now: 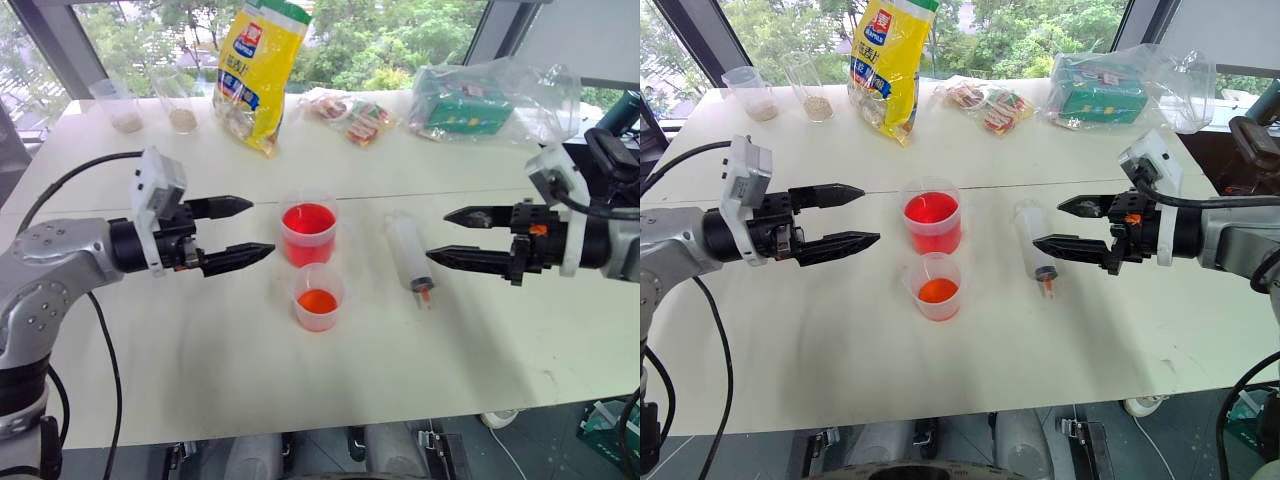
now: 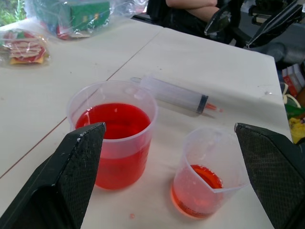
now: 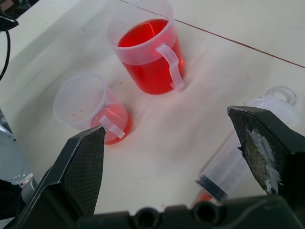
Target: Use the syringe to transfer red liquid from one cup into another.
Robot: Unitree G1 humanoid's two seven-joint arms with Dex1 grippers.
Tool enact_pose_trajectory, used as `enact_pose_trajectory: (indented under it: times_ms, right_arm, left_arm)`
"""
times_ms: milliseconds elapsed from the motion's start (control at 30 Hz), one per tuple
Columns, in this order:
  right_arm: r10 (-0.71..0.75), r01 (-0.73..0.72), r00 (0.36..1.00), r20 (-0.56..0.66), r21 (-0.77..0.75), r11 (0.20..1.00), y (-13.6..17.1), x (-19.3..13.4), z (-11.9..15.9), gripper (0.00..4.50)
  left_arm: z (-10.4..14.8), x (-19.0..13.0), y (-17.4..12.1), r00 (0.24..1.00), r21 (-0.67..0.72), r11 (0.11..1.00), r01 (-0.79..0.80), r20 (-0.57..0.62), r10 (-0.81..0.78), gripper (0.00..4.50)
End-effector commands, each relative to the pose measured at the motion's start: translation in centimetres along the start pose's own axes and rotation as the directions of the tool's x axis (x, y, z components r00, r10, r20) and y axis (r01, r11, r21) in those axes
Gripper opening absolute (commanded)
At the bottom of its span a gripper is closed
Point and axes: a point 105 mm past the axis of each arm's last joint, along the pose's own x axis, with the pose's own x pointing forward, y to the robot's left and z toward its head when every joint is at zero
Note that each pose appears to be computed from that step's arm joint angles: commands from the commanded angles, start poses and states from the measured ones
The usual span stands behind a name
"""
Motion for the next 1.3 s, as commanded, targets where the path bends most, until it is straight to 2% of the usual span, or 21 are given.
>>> enact_pose_trajectory:
  times_ms: [33, 633, 833, 1167, 1300]
  right_arm:
    - [-0.03, 0.031, 0.999, 0.015, -0.033, 0.999, -0.1, -0.8, 0.9, 4.45]
    - [-0.151, 0.151, 0.988, -0.014, -0.008, 0.989, -2.5, -0.4, 0.8, 4.45]
    - [-0.268, 0.277, 0.955, -0.124, 0.056, 0.959, -4.8, -0.3, -0.1, 4.45]
    - [-0.357, 0.421, 0.887, -0.294, 0.196, 0.885, -9.2, 4.2, -2.9, 4.45]
    - [-0.332, 0.415, 0.885, -0.326, 0.232, 0.88, -9.8, 6.1, -3.5, 4.45]
  left_arm:
    - [1.3, -0.1, 0.1, 0.999, 0.022, 1.0, -0.002, 0.054, 0.0, 4.48]
    - [1.0, 0.7, 0.0, 0.998, 0.04, 0.999, 0.018, 0.064, -0.021, 4.48]
    - [0.9, 1.5, 0.5, 0.996, 0.045, 0.998, 0.031, 0.084, -0.035, 4.48]
    - [0.5, 2.7, 0.8, 0.994, 0.075, 0.996, 0.055, 0.091, -0.061, 4.48]
    - [0.3, 2.9, 0.7, 0.994, 0.076, 0.996, 0.053, 0.095, -0.06, 4.48]
